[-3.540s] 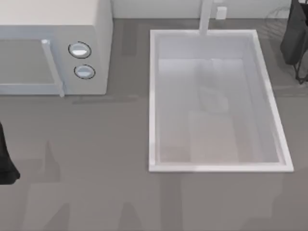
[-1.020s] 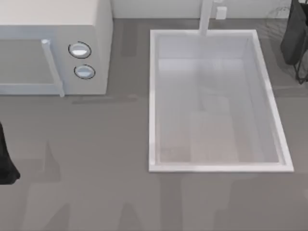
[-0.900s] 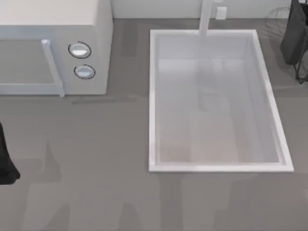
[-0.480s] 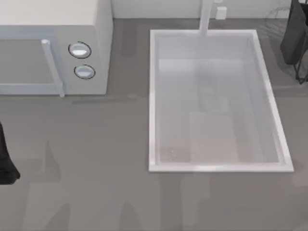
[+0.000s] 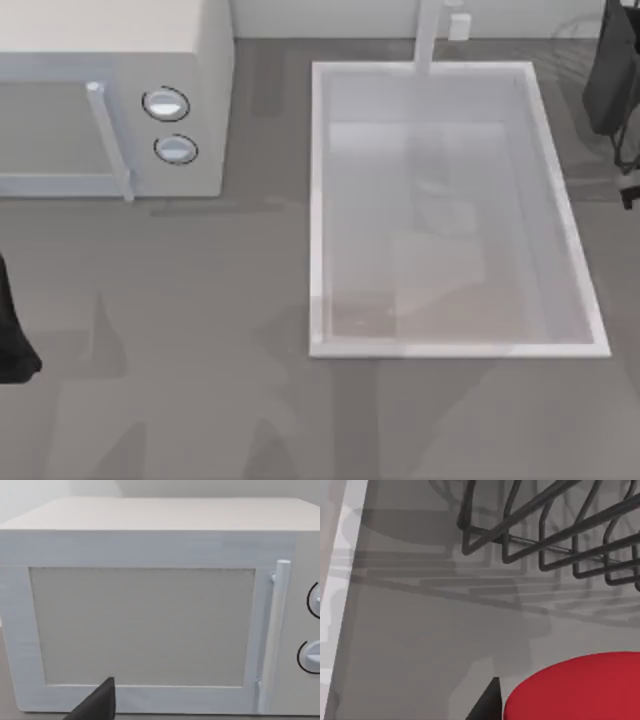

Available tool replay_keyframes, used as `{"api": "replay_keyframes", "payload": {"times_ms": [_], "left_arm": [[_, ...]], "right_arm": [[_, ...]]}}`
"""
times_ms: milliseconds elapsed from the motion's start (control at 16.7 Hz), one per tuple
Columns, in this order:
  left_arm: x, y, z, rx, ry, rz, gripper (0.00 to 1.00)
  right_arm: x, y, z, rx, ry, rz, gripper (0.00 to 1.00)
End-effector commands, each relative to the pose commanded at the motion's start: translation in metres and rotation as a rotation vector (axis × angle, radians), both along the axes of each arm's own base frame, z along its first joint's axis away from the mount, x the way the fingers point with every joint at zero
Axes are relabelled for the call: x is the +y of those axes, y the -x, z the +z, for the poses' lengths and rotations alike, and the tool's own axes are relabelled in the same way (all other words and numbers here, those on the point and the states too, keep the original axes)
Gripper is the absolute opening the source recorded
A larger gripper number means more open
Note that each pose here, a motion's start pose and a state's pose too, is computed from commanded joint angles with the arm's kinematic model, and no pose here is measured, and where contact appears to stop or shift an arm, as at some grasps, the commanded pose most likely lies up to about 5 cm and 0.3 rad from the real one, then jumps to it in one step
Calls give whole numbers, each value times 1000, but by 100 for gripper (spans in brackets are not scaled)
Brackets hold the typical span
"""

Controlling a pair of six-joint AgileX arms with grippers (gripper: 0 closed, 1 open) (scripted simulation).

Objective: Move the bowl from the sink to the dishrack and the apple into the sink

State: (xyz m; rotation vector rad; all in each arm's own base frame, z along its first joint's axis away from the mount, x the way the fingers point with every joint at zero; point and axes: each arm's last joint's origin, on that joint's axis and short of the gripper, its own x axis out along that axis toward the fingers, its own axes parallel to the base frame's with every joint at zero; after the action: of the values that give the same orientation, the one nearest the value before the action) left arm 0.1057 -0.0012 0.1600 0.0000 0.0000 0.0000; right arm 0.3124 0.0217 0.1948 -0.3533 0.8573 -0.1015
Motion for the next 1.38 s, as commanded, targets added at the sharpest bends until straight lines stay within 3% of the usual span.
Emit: {"api": "replay_keyframes", "payload": {"times_ms": [240,660,900,1380], "left_arm": [[0,0,0,0,0,0,100],[0,0,0,0,0,0,100],[0,0,0,0,0,0,100],[0,0,0,0,0,0,100]], "right_arm": [[62,-8,0,-346,-30,48,0],[145,26,11,-781,-266,87,0],[161,42,14,-857,-347,92,0],[164,39,6,-856,-350,98,0]]}}
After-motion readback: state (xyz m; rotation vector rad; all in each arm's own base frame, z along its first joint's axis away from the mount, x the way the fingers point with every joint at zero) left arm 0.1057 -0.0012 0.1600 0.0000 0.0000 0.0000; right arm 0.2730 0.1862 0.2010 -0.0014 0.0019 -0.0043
